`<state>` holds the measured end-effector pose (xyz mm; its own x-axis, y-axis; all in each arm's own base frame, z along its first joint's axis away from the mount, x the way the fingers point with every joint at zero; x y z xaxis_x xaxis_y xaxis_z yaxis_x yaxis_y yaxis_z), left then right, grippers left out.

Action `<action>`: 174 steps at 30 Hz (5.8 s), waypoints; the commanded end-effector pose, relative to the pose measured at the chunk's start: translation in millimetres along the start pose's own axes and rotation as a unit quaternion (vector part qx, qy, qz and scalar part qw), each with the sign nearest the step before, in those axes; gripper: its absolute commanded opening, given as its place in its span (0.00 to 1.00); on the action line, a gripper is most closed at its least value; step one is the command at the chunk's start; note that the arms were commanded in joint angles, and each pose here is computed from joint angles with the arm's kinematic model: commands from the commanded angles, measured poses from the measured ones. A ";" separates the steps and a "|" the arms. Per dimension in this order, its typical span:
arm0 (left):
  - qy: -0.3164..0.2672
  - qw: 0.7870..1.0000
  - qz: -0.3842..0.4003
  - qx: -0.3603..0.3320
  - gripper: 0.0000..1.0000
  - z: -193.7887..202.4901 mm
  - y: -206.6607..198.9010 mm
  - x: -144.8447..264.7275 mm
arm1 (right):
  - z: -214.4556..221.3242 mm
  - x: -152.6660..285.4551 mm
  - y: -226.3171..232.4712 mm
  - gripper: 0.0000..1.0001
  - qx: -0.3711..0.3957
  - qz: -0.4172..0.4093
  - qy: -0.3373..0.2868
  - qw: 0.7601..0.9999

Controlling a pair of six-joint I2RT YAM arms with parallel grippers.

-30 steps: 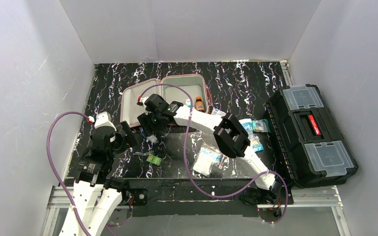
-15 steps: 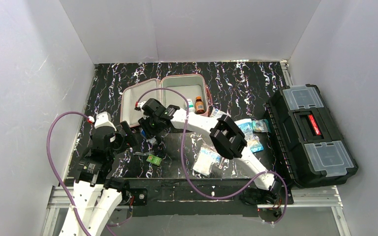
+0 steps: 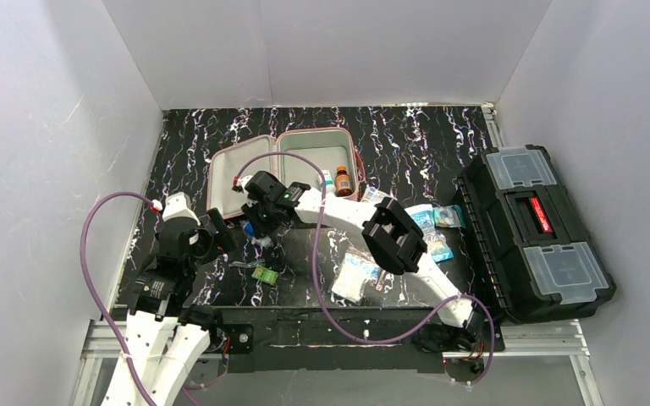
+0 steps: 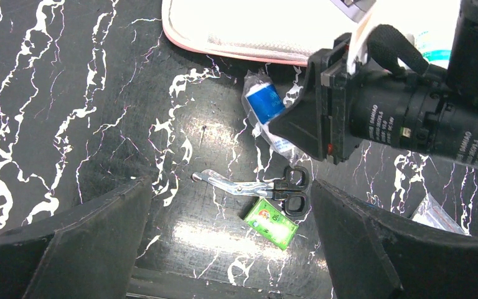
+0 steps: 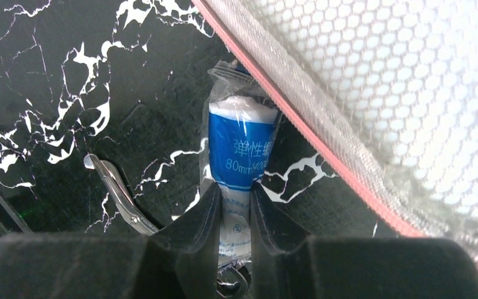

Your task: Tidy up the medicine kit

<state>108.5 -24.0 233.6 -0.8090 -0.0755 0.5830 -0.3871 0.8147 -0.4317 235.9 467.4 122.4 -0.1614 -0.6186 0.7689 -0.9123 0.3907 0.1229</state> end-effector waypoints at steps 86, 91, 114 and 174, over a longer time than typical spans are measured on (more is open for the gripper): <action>0.018 1.000 0.000 -0.009 0.99 -0.8 -3.6 -2.8 | -2.7 158.3 -130.9 0.73 -0.202 0.292 -0.096 0.930; 0.022 1.000 0.000 -0.012 1.00 -0.7 -4.0 -2.8 | 10.5 189.6 -116.7 0.83 -0.195 0.291 -0.123 0.928; 0.120 0.985 0.115 -0.047 0.99 10.3 -22.9 -4.6 | 169.7 261.7 -33.7 0.99 -0.316 0.233 -0.117 0.912; 0.210 0.953 0.213 -0.039 0.99 25.2 -36.5 -3.4 | 268.3 146.7 15.3 0.06 -0.514 0.074 -0.012 0.855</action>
<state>115.2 -66.6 229.7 -0.6352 0.4738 0.6099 -0.0369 0.7702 -0.6368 103.6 212.9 92.2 -0.2614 -0.6271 0.7338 -0.1082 0.7745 0.6233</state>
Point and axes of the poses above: each gripper's point midway between its finger pads, its own x axis back along the fingers, its own y axis along the line the jaws close on, z = x × y, the point moved 10 cm from there along x, back along the fingers, and after that the axes turned 15 degrees about x, right-handed, at the moved point
